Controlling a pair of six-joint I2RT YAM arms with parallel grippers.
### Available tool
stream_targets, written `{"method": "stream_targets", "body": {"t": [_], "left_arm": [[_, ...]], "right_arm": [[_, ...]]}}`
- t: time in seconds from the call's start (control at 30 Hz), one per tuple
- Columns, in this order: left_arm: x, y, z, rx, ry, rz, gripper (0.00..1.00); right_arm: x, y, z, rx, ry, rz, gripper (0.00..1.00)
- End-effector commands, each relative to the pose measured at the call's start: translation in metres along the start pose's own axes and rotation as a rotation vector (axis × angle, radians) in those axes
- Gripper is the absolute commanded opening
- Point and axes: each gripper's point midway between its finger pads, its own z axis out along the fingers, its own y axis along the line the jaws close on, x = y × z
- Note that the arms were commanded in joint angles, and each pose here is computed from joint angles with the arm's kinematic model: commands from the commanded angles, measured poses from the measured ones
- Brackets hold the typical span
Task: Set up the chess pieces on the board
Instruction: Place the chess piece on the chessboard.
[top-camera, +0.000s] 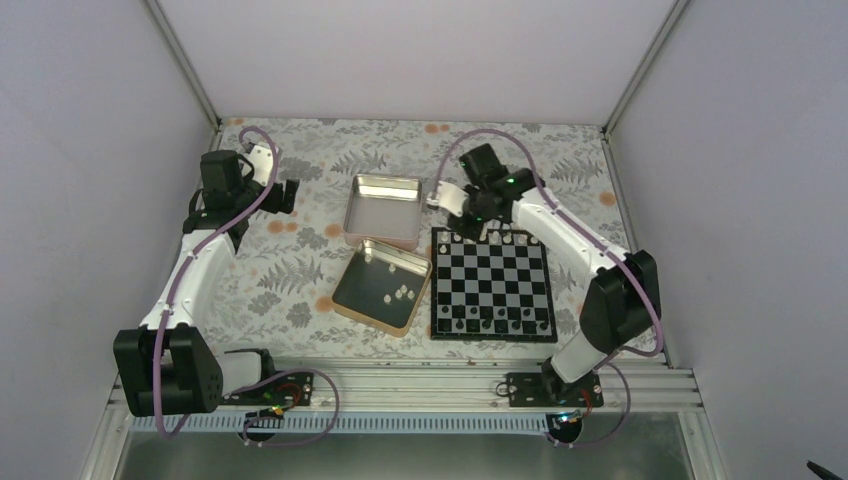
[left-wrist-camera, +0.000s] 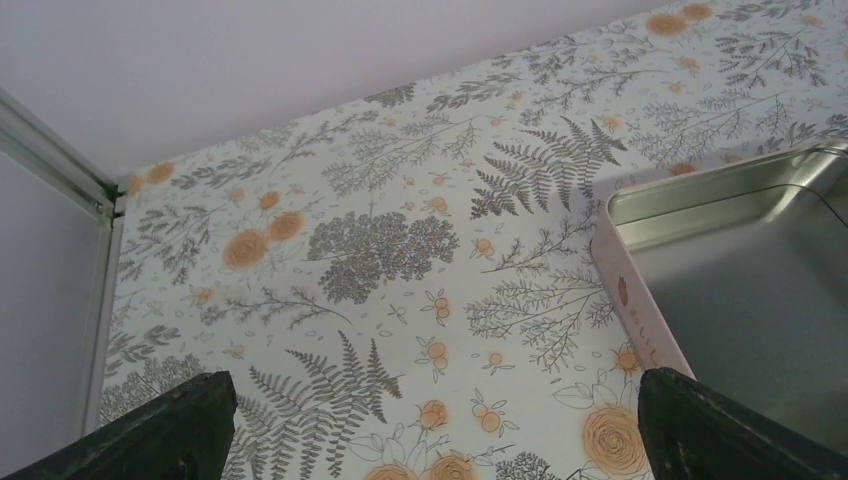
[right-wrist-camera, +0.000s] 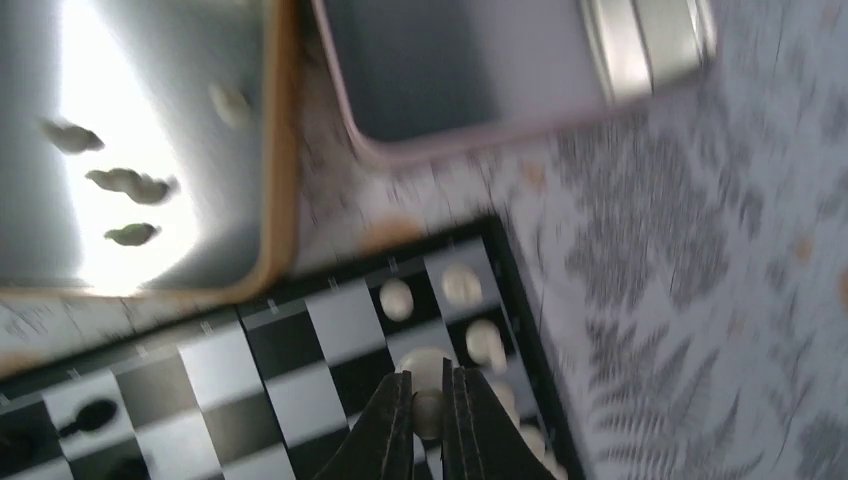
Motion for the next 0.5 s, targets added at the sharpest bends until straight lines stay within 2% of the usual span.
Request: {"method": "stream_targets", "body": {"t": [0.0,0.13,0.47], "left_arm": [[-0.004,-0.002,0.000,0.018,-0.015,0.003,1.00],[-0.005,-0.002,-0.001,0.021,-0.017,0.004,1.00],[-0.005,-0.001,-0.003,0.014,-0.017,0.005,1.00]], "right_arm": [[0.047,-0.006,0.009,-0.014,0.052,0.066,0.04],[0.065,-0.012,0.023,-0.024,0.060,0.100,0.04],[0.072,-0.013,0.071,-0.123,0.093,0.131,0.04]]}}
